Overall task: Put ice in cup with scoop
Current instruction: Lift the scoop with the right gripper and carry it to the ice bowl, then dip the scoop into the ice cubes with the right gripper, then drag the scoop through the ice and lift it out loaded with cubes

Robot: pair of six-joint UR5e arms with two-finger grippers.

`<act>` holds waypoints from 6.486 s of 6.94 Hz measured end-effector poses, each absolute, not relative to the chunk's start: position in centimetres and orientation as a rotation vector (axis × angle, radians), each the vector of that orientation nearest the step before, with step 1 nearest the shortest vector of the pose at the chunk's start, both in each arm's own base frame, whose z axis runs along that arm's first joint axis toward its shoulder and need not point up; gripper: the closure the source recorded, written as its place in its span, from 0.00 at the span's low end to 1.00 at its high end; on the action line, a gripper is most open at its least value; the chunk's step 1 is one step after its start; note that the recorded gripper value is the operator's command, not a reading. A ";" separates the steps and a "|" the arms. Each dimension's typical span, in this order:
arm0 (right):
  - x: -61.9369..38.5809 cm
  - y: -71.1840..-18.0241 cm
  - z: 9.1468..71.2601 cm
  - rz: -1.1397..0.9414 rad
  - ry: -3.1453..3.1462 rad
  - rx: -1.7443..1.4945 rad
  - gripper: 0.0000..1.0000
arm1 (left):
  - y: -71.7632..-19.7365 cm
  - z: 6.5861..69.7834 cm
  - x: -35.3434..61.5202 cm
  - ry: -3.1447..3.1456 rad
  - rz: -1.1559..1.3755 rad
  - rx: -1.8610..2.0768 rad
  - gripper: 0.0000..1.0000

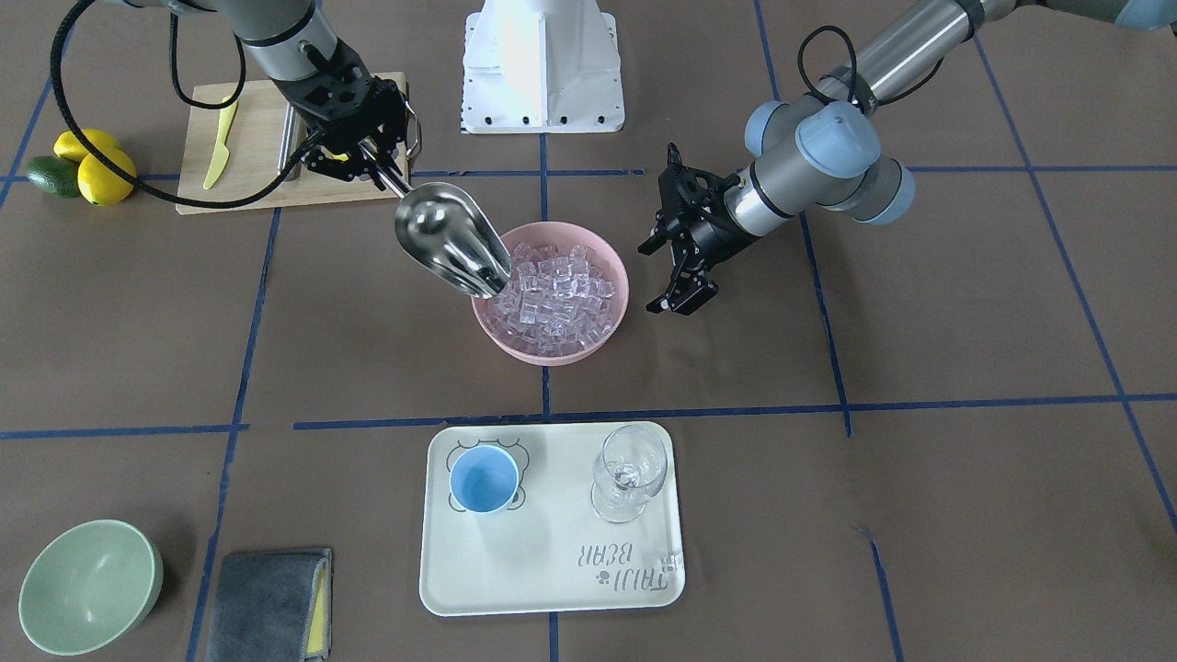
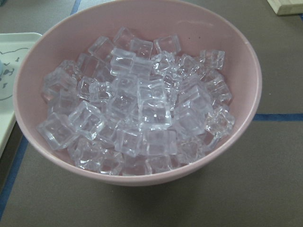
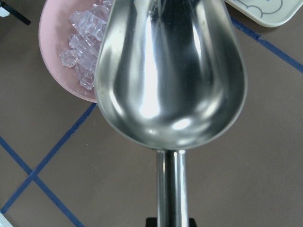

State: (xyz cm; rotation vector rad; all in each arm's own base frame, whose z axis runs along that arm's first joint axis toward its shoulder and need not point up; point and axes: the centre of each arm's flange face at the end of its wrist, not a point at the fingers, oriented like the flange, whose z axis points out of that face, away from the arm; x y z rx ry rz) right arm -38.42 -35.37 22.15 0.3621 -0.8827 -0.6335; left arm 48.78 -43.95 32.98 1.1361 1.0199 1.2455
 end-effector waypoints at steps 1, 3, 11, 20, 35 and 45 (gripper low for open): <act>-39.0 -35.6 20.8 -0.681 -0.833 0.353 1.00 | -44.0 33.0 48.8 1.017 1.244 1.137 0.00; -40.2 -36.1 18.8 -0.814 -0.723 0.313 1.00 | -44.0 32.9 48.8 1.013 1.240 1.140 0.00; -45.7 -40.9 10.6 -1.106 -0.291 -0.015 1.00 | -44.2 33.4 49.1 0.982 1.220 1.144 0.00; -51.4 -44.8 7.8 -1.161 -0.138 -0.221 1.00 | -44.1 33.4 49.3 1.001 1.168 1.127 0.00; -56.5 -43.4 13.0 -1.206 -0.182 -0.111 1.00 | -44.1 33.1 49.4 1.004 1.167 1.131 0.00; -52.7 -42.4 18.9 -1.136 -0.394 0.014 1.00 | -44.2 31.7 49.3 1.012 1.164 1.155 0.00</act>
